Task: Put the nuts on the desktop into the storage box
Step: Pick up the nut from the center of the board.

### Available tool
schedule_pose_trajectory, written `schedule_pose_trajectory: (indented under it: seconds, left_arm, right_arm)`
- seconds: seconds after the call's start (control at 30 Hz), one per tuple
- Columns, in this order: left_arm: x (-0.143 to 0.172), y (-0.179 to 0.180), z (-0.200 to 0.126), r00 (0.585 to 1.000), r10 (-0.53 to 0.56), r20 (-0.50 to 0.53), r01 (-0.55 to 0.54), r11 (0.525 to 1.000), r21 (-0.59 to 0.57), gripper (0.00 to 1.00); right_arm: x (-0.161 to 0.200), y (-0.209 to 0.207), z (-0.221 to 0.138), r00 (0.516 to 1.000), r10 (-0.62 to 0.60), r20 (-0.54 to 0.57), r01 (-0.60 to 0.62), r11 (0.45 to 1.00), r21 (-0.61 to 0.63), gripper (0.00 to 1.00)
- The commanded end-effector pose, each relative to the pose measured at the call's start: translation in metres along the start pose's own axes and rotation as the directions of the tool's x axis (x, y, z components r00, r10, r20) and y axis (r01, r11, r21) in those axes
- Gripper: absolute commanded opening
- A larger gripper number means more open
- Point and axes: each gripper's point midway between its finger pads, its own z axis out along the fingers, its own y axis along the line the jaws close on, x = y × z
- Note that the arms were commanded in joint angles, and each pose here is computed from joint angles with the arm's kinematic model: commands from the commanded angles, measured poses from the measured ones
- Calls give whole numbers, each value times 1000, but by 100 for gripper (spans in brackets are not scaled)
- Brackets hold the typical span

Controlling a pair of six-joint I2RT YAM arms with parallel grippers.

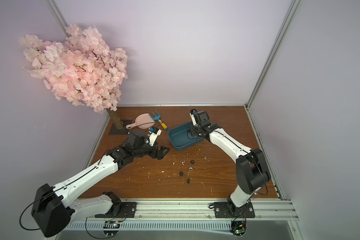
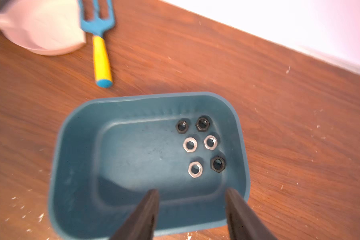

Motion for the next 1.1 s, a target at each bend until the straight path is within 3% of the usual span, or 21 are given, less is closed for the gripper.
schedule_pose_trajectory:
  seconds: [0.0,0.17,0.33,0.47,0.6,0.7,0.8,1.07]
  left_arm:
    - [-4,-24,2,994,103,34,-103,995,5,100]
    - [19,-63,15,968,249,-14,-249,968,32,100]
    - [59,-78,38,930,346,-123,-342,938,54,100]
    - [89,-81,55,906,357,-230,-342,934,100,97]
    - [125,-78,74,843,399,-361,-388,916,106,91]
    - [151,-77,89,787,413,-459,-406,906,118,87]
    - [171,-76,99,743,422,-519,-418,899,133,84]
    - [180,-59,110,687,433,-584,-479,874,84,70]
  right_arm:
    - [-33,13,-37,972,35,231,-14,996,-93,99]
    - [-36,9,-95,888,65,456,-9,992,-125,99]
    - [-33,-1,-160,726,60,686,16,994,-105,99]
    - [-27,-13,-198,625,41,780,3,998,-55,99]
    - [-24,-24,-222,549,36,835,-35,999,-20,99]
    - [-21,-42,-230,526,52,849,-127,992,18,99]
    - [-17,-52,-231,534,33,845,-162,985,64,99]
    - [-13,-55,-238,521,33,853,-179,981,71,99]
